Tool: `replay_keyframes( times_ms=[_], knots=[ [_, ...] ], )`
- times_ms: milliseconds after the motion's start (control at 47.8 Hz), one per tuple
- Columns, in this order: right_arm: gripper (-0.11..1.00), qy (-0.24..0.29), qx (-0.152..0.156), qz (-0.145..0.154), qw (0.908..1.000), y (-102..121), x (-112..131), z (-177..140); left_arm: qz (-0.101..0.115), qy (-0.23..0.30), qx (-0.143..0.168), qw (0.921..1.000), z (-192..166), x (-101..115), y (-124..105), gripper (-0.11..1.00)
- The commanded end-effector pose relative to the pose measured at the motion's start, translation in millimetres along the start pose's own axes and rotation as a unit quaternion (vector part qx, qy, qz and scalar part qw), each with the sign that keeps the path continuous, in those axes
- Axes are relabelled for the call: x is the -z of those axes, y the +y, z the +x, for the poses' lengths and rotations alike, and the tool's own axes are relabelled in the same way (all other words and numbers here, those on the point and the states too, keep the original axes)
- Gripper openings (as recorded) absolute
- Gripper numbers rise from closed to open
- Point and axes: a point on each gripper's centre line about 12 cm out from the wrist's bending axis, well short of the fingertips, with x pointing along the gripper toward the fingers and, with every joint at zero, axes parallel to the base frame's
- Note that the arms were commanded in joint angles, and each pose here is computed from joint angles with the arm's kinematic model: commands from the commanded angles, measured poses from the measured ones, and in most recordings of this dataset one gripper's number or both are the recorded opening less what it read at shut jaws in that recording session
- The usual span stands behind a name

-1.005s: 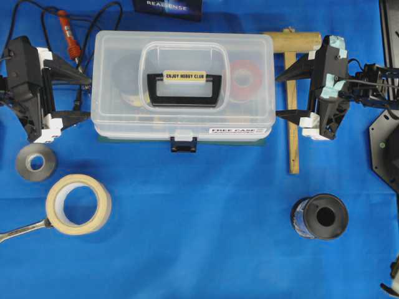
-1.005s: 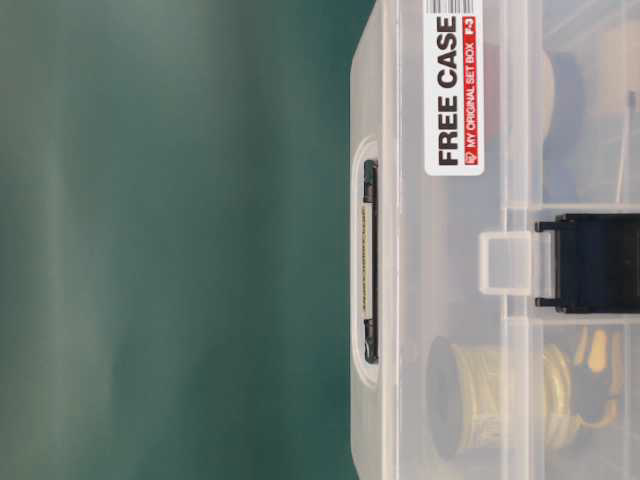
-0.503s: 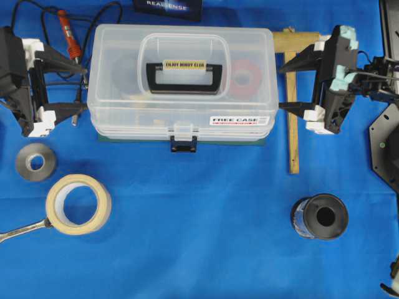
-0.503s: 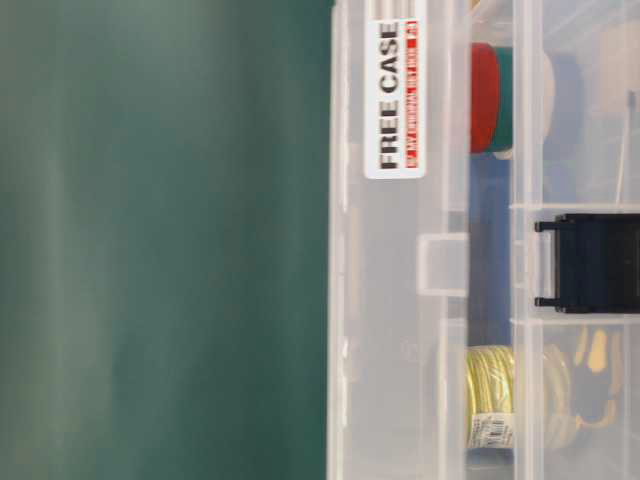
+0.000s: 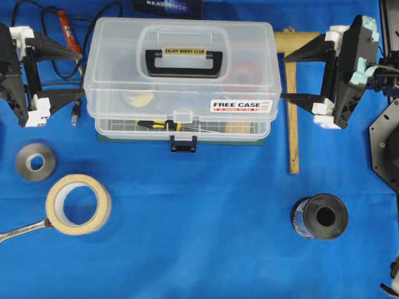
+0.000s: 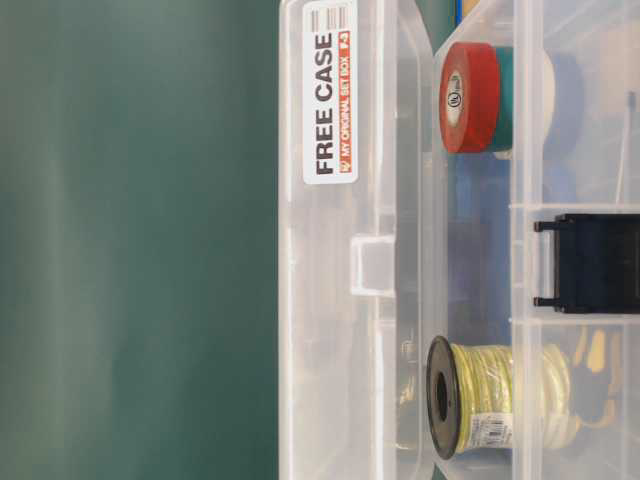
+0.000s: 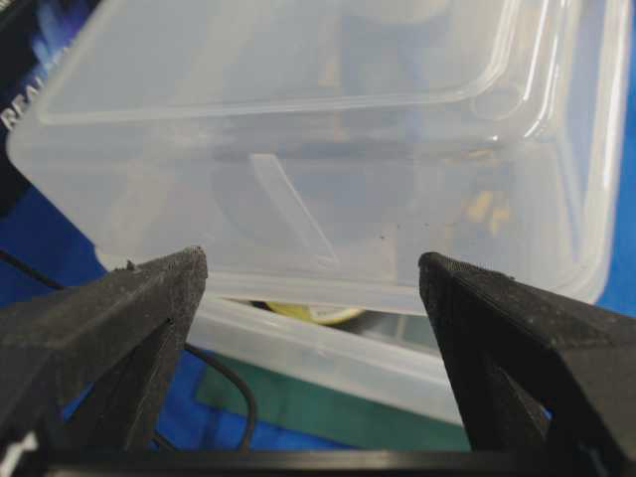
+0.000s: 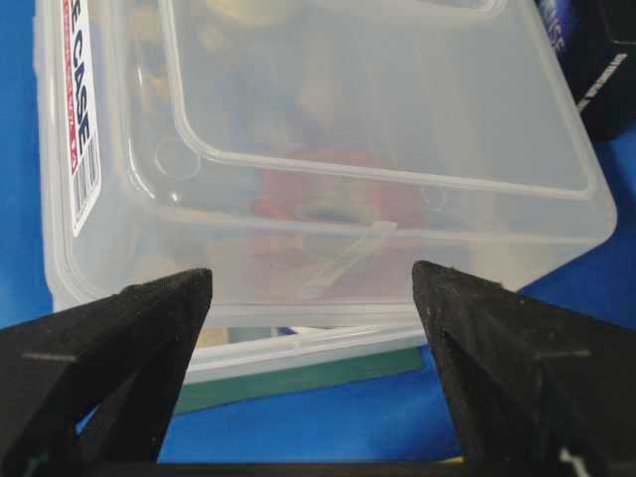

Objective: Open the tool box with both arms.
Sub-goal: 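Grip the lid edges with both grippers and lift it up and back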

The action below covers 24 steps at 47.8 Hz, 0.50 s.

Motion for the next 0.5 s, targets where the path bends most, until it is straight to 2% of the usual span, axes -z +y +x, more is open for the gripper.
replay_keyframes(
  times_ms=[0,188,482],
  knots=[
    [0.84,-0.055,0.002,0.005,0.9985,-1,-36,-4,-0.002,-0.063,-0.010,0.9979,2,-36,5,0.87],
    [0.84,-0.078,0.024,0.015,0.9965,-14,-43,-6,0.005,-0.077,-0.034,0.9965,3,-41,17,0.87],
    [0.84,-0.102,0.050,0.025,0.9933,-28,-50,-7,-0.005,-0.094,-0.076,0.9926,3,-45,38,0.87]
  ],
)
